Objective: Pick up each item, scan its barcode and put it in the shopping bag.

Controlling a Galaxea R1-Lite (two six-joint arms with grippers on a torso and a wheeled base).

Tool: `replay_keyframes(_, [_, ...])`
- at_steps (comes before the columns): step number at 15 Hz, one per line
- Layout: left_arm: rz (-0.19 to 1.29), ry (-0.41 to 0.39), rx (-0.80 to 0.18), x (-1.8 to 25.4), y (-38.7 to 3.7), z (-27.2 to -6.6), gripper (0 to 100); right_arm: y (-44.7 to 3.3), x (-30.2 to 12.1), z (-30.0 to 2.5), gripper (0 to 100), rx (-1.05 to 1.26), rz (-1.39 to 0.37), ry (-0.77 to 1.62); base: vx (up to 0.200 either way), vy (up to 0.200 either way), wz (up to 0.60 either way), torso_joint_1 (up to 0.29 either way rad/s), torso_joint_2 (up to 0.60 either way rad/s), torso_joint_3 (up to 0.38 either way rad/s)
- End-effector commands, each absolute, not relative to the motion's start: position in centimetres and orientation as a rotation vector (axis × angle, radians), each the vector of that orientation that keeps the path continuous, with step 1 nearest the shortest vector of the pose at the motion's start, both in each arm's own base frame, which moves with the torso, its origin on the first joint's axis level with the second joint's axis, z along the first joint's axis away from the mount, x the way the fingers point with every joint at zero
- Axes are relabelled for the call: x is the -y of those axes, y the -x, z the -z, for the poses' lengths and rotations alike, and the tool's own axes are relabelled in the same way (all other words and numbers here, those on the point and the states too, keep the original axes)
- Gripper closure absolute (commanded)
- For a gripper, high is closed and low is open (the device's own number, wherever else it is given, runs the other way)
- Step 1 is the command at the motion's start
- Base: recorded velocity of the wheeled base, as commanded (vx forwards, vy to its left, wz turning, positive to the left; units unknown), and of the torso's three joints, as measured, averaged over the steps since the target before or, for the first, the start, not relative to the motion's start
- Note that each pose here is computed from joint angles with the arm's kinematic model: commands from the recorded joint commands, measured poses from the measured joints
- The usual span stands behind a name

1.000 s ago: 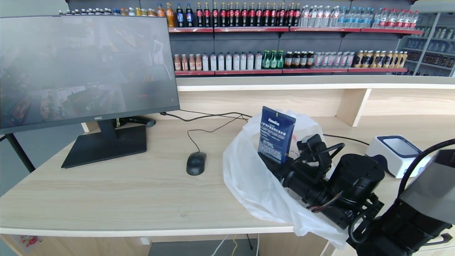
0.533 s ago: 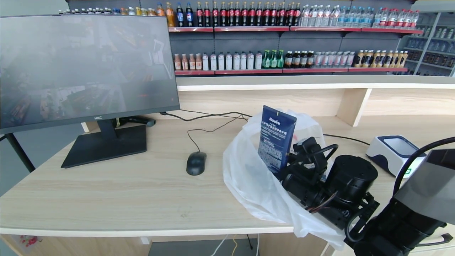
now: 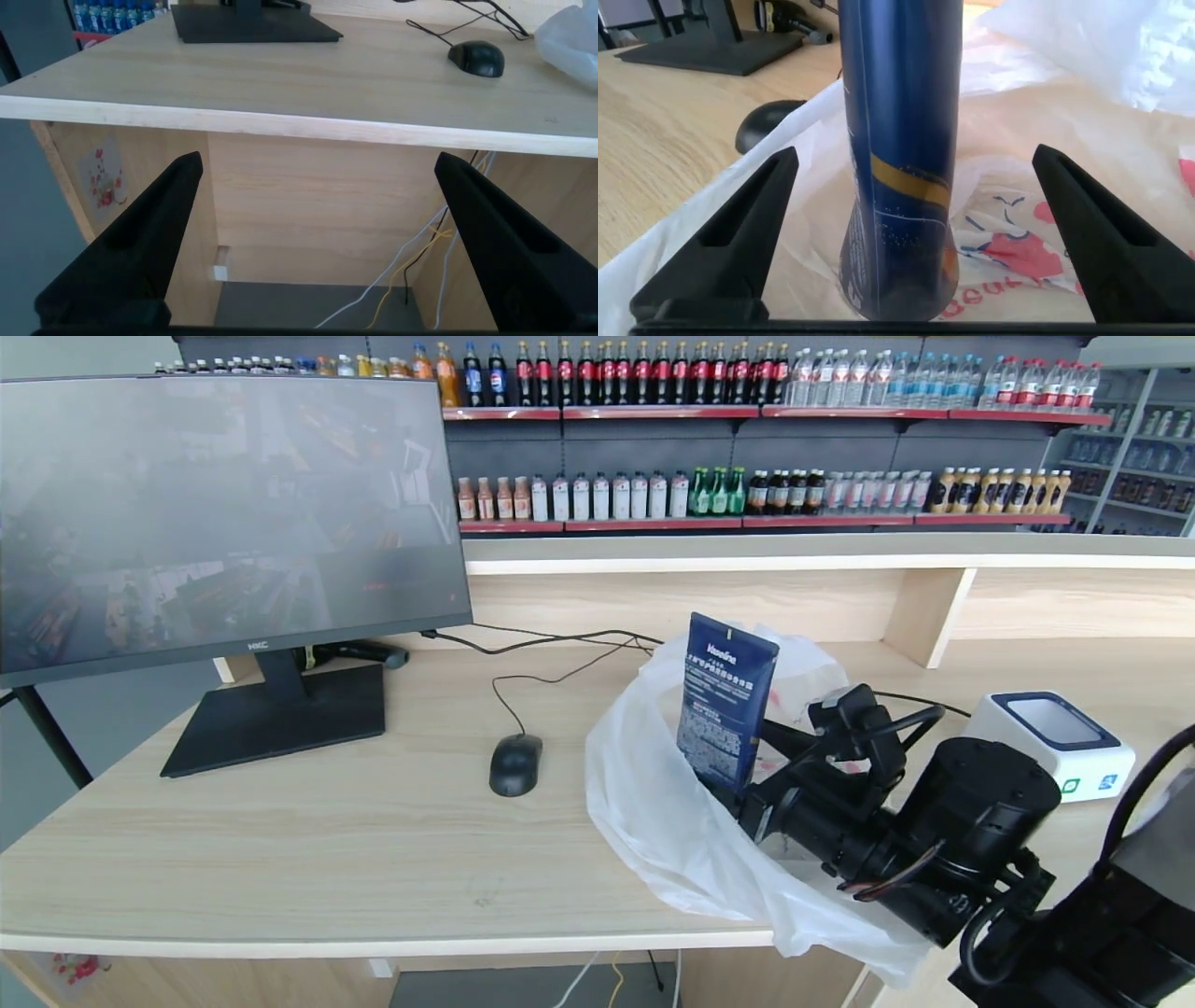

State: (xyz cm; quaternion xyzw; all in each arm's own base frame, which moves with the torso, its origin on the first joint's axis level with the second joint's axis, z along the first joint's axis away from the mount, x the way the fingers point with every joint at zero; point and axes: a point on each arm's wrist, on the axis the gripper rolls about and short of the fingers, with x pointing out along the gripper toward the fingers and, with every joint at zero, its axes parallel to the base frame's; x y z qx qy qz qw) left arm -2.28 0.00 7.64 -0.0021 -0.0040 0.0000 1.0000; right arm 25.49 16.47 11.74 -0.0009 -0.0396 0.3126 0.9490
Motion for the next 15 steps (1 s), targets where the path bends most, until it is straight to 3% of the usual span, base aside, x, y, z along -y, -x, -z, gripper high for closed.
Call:
replay_keyframes(1, [0.0, 0.005, 0.008, 0.0, 2.3, -7.6, 0, -24.5, -15.6, -12.9, 0, 0.109, -0.63, -0.003, 0.0, 0.0, 0.0, 0.0, 0.0, 0.0])
replay_keyframes(9, [-0.002, 0.006, 0.006, 0.0, 2.3, -7.6, 0, -21.8, -13.6, -14.6, 0, 0.15, -0.615, 0.014, 0.0, 0.0, 0.0, 0.0, 0.0, 0.0])
replay_keyframes(15, [-0.002, 0.009, 0.005, 0.0, 2.3, -7.6, 0, -21.4, -12.4, -14.9, 0, 0.158, -0.584, 0.013, -0.2, 0.0, 0.0, 0.003, 0.0, 0.003])
